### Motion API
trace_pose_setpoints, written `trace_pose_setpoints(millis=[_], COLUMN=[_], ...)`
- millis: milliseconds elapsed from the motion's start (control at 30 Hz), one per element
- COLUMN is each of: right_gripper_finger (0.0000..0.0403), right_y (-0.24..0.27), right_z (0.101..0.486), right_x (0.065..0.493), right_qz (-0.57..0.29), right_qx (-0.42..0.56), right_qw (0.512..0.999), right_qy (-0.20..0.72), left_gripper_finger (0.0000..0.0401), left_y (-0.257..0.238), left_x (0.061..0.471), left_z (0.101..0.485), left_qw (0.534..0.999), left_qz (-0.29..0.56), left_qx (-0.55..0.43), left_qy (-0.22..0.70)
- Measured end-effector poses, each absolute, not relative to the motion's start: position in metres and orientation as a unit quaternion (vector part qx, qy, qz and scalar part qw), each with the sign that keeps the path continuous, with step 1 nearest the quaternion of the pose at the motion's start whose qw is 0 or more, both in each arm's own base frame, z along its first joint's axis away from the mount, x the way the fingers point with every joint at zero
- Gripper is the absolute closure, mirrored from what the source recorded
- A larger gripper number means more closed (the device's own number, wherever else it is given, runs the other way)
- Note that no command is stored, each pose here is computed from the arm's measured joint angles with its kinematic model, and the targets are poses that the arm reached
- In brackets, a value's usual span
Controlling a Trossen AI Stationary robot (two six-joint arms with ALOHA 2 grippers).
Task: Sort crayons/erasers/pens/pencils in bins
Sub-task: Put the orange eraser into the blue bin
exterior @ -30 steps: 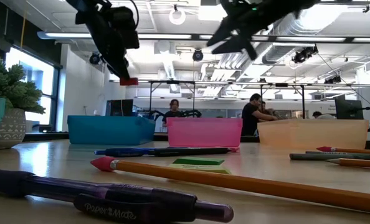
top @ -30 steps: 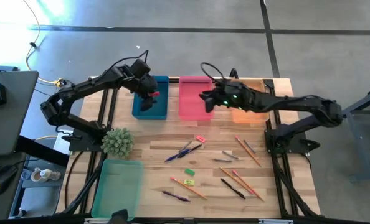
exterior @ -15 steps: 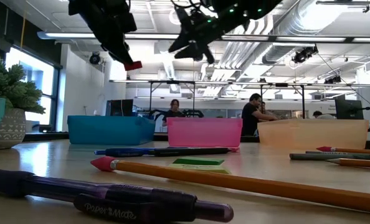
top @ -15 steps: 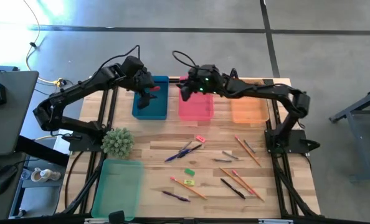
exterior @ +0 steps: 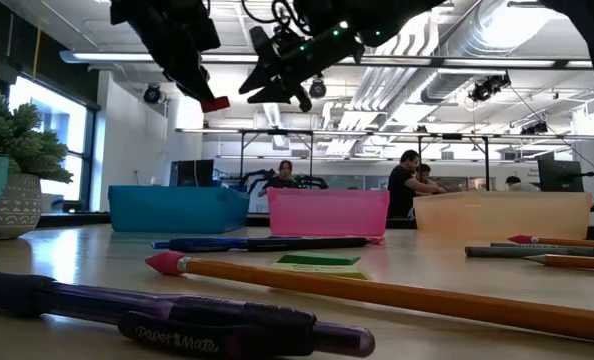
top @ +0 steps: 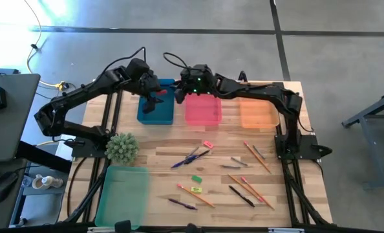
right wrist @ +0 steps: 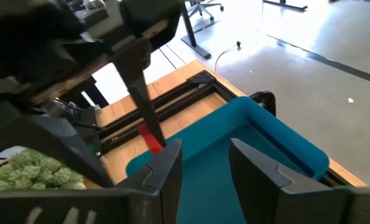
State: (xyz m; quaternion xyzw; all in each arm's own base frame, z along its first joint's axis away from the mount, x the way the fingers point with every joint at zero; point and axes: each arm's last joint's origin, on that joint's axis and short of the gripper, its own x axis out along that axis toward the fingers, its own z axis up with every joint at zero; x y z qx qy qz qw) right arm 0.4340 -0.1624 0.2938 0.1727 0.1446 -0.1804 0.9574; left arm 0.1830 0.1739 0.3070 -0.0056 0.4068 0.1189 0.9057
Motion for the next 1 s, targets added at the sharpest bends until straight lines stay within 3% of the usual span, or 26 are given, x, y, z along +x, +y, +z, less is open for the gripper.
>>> trace_pose_setpoints(millis=[400,1000], right_gripper_finger=[0.0279,0.0279], right_y=[-0.163,-0.168], right_z=[0.293,0.277], right_x=[0.435,0.447], right_qz=[-0.18,-0.183], right_qx=[0.172,0.168], right_qw=[0.958,0.961], right_qy=[0.143,0.123], left_gripper_finger=[0.0186,0.0186], left_y=[0.169,0.177], left_x=[0.195,0.183], left_z=[0.312,0.307], left_qw=[0.917,0.883], left_qz=[0.112,0.178], left_qx=[0.026,0.028], left_qy=[0.382,0.433])
